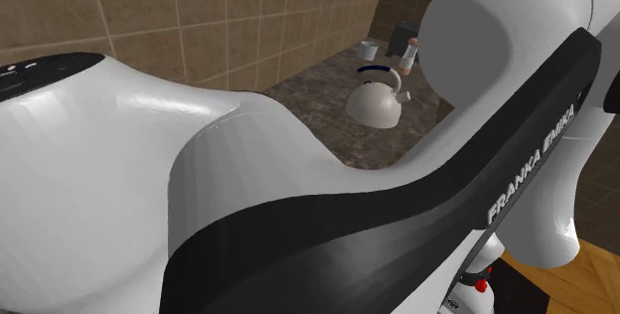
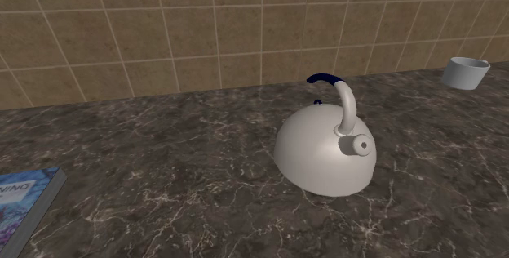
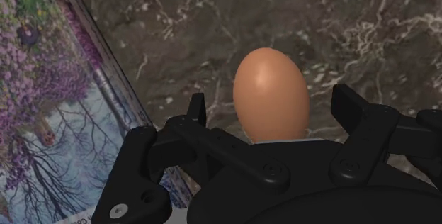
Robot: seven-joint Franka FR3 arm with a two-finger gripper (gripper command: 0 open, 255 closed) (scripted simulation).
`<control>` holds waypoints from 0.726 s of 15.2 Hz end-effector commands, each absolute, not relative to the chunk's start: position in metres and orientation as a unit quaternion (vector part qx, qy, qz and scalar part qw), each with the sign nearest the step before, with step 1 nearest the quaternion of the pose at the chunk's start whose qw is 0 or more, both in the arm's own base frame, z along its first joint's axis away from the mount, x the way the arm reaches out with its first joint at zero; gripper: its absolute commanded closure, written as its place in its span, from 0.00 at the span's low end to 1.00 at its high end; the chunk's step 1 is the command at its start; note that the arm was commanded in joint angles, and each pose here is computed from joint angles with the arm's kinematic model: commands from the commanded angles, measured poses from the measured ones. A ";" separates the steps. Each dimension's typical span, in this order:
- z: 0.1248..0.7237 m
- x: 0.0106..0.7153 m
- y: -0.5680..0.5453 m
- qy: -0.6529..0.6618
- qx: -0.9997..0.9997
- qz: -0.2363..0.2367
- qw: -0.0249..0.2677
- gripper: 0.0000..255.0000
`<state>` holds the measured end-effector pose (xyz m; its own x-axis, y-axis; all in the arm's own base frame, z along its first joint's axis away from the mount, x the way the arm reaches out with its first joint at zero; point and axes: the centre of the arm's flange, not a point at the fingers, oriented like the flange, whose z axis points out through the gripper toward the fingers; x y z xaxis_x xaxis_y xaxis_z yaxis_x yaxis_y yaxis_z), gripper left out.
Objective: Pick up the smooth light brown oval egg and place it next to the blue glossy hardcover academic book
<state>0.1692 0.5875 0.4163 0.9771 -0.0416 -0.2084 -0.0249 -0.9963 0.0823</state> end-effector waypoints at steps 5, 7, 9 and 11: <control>0.459 0.178 0.591 -0.017 0.993 -0.106 0.040 0.00; 0.459 0.178 0.591 -0.017 0.993 -0.106 0.040 0.00; 0.459 0.178 0.591 -0.017 0.993 -0.106 0.040 0.00; 0.459 0.178 0.591 -0.017 0.993 -0.106 0.040 0.00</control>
